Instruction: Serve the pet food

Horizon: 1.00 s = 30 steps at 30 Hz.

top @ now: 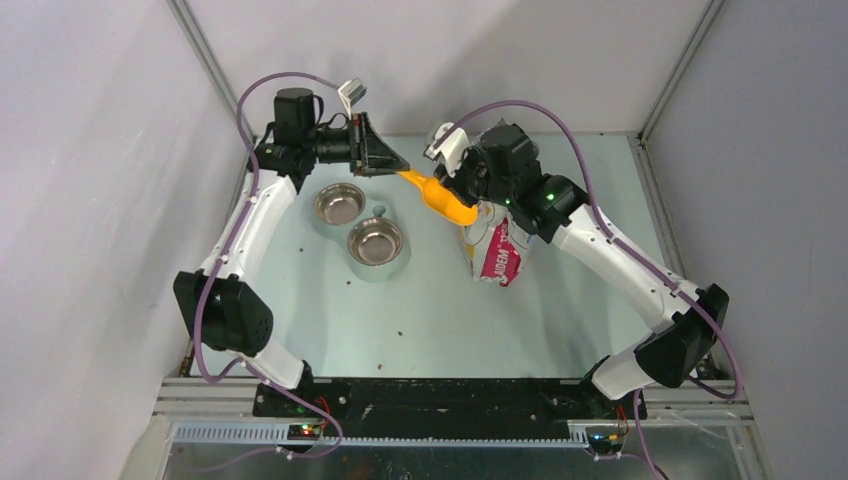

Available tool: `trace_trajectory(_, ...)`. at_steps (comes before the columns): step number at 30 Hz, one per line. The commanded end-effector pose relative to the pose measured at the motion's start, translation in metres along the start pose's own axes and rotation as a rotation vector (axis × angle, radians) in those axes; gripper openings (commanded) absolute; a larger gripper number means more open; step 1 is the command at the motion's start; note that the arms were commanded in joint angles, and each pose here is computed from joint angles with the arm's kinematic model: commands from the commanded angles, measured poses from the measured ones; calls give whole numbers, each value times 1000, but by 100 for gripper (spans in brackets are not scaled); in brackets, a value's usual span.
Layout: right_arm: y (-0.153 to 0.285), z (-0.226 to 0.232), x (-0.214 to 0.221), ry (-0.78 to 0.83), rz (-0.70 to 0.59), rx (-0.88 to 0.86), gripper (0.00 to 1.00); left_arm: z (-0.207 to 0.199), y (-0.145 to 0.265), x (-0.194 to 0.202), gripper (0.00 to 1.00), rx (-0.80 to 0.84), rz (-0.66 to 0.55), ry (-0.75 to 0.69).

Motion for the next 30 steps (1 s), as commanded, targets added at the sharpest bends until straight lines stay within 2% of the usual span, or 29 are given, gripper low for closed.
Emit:
trace_trajectory(1, 25, -17, -19, -14, -81, 8, 34, -6, 1, 12, 0, -30, 36, -85)
trace_trajectory(2, 33, -23, -20, -48, -93, -10, 45, -3, 2, 13, 0, -41, 39, -134)
trace_trajectory(4, 48, -37, -24, -118, -111, -10, 56, 4, 5, 18, 0, -107, 49, -165)
trace_trajectory(5, 55, -50, -20, -152, -107, 17, 61, 3, 7, 17, 0, -120, 51, -233)
trace_trajectory(8, 69, -77, -9, -261, -66, 123, 67, -3, 8, 21, 0, -139, 65, -311)
trace_trajectory(11, 78, -112, 25, -340, 42, 301, 73, -24, 7, 18, 0, -106, 44, -412)
trace_trajectory(14, 83, -130, 53, -442, 103, 369, 74, -54, 5, 5, 0, -46, -7, -507)
trace_trajectory(15, 88, -137, 63, -493, 120, 392, 74, -62, 3, 2, 0, -30, -18, -496)
trace_trajectory(20, 95, -145, 93, -608, 173, 391, 74, -109, -9, -28, 0, 17, -127, -621)
trace_trajectory(26, 92, -136, 103, -662, 191, 334, 73, -113, -47, -53, 0, -108, -217, -749)
trace_trajectory(30, 99, -142, 104, -693, 174, 331, 72, -97, -89, -53, 0, -228, -216, -779)
Point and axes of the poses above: each gripper's point midway between its finger pads, its own y axis back along the fingers, its own z axis along the line the jaws close on, x = y × z, the point moved 5 cm from there along y, back along the fingers, and after that the axes turned 11 degrees about y, right-handed, at the moved point
